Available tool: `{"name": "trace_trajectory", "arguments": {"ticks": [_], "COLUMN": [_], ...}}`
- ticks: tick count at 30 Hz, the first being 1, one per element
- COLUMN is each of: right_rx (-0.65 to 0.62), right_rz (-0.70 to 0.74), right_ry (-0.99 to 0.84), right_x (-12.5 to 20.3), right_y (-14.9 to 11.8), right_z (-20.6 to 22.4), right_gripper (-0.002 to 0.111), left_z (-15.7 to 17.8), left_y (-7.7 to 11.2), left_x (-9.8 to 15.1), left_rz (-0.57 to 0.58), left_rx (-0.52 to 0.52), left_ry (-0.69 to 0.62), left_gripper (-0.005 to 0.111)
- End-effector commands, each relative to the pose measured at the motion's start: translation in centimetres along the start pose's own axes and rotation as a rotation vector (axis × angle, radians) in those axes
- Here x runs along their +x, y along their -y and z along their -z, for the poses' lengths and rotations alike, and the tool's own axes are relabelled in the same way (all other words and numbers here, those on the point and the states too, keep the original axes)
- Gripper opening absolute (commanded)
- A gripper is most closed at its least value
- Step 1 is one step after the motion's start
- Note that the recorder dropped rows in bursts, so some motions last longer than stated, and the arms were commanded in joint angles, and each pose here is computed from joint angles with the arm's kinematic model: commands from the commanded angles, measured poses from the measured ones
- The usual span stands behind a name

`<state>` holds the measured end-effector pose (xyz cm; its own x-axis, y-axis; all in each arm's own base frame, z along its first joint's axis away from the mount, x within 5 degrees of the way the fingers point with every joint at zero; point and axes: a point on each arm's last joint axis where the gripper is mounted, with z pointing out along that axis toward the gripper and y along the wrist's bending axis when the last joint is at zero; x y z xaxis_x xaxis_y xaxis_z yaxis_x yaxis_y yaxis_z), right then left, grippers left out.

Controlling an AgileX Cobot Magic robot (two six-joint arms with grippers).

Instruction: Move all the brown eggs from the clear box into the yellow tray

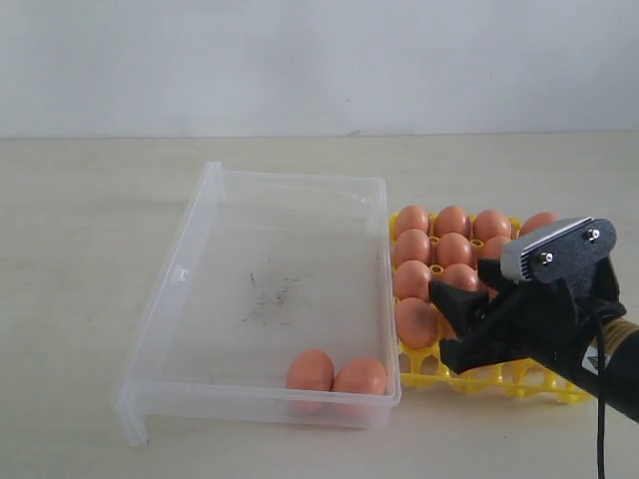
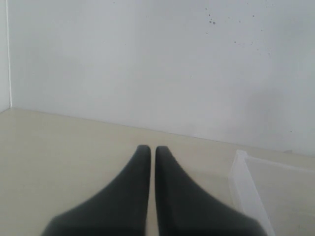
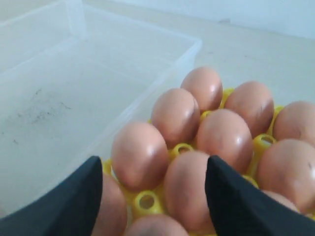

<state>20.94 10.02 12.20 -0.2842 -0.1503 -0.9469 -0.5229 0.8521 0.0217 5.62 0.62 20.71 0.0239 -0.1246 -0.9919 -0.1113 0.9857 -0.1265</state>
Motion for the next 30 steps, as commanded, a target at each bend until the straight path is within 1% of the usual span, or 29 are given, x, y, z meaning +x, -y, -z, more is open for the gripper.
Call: {"name": "trace_trajectory", "arguments": {"ticks": [1,2,3,4,5,7,9,10,12,14,16,18,19,21,22,24,27,29,30], "right_rx": [-0.037,-0.074,-0.110,-0.159,-0.215,-0.321,-0.414,-0.443,-0.440,-0.383,-0.265,-0.135,-0.091,0.010,0.041,0.067,0.047,0.056,0.071], "right_rz": [-0.037,-0.057,-0.072,-0.086,-0.091,-0.061,-0.043,-0.038,-0.017,0.045,0.113,0.205,0.247,0.289,0.301,0.288,0.265,0.242,0.262], "right_ry": [0.124,0.161,0.204,0.260,0.312,0.383,0.379,0.338,0.203,0.085,-0.018,-0.041,-0.034,-0.007,0.007,0.021,-0.005,-0.074,-0.128], "right_x": [-2.6,-3.4,-4.1,-5.1,-6.1,-8.1,-10.4,-11.2,-13.4,-15.5,-17.0,-18.6,-19.2,-20.7,-21.3,-22.3,-22.5,-21.8,-21.2], "right_y": [-0.4,-0.8,-1.1,-1.5,-2.0,-2.9,-3.6,-3.9,-4.3,-4.7,-4.9,-5.3,-5.6,-5.8,-5.8,-6.0,-6.2,-6.1,-5.9], "right_z": [1.1,1.5,1.9,2.4,2.9,3.6,3.7,3.4,2.4,1.2,0.3,-0.3,-0.4,-0.4,-0.3,-0.1,-0.1,-0.3,-0.5], "right_gripper": [0.056,0.053,0.047,0.037,0.024,0.000,0.000,0.000,0.000,0.000,0.000,0.000,0.000,0.000,0.000,0.000,0.000,0.000,0.000], "left_z": [0.0,0.0,0.0,0.0,0.0,0.0,0.0,0.0,0.0,0.0,0.0,0.0,0.0,0.0,0.0,0.0,0.0,0.0,0.0], "left_y": [0.0,0.0,0.0,0.0,0.0,0.0,0.0,0.0,0.0,0.0,0.0,0.0,0.0,0.0,0.0,0.0,0.0,0.0,0.0], "left_x": [0.1,0.1,0.1,0.1,0.1,0.1,0.1,0.1,0.1,0.1,0.1,0.1,0.1,0.1,0.1,0.1,0.1,0.1,0.1], "left_rz": [0.018,0.018,0.018,0.018,0.018,0.018,0.018,0.018,0.018,0.018,0.018,0.018,0.018,0.018,0.018,0.018,0.018,0.018,0.018], "left_rx": [0.002,0.002,0.002,0.002,0.002,0.002,0.002,0.002,0.002,0.002,0.002,0.002,0.002,0.002,0.002,0.002,0.002,0.002,0.002], "left_ry": [0.000,0.000,0.000,0.000,0.000,0.002,0.002,0.002,0.002,0.002,0.002,0.002,0.002,0.002,0.002,0.002,0.002,0.002,0.002], "left_gripper": [0.004,0.004,0.004,0.004,0.004,0.004,0.004,0.004,0.004,0.004,0.004,0.004,0.004,0.004,0.004,0.004,0.004,0.004,0.004]}}
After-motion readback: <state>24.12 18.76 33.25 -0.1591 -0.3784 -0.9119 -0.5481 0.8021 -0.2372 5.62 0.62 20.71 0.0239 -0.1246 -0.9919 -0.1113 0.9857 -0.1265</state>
